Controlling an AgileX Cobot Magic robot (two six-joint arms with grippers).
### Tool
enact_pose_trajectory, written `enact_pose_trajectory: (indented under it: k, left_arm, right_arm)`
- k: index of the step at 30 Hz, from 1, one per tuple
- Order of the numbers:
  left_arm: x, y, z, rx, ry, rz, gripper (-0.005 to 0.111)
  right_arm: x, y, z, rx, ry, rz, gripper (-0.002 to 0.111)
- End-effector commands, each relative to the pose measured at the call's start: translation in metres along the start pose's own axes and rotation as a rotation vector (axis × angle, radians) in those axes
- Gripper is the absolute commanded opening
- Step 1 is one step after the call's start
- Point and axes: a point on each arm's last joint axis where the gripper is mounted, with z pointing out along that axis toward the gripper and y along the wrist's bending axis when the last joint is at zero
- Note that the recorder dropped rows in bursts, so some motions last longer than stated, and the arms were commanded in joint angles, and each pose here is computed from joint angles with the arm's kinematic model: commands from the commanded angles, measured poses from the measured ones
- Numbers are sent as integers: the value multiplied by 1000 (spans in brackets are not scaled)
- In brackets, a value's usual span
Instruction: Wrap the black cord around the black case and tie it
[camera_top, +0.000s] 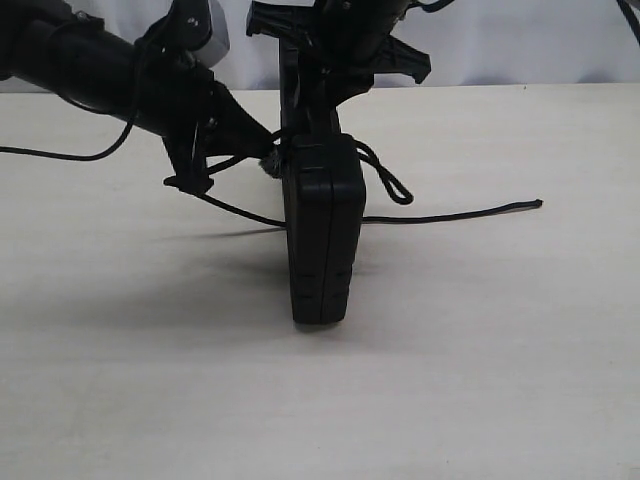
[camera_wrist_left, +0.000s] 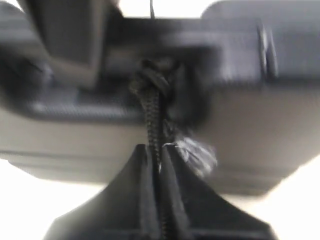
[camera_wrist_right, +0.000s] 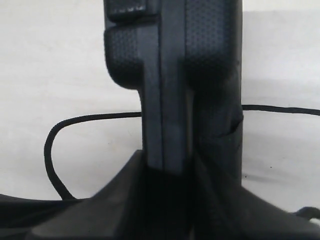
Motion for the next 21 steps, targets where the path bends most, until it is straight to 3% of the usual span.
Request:
enact_pose_trajectory:
  k: [1, 21]
  left_arm:
    - [-6, 1, 1, -17, -76, -59, 0]
    - [-8, 3, 0, -37, -98, -75, 0]
  right_arm:
    - [-2, 3, -7, -28, -30, 6, 4]
    - [-2, 3, -7, -28, -30, 6, 4]
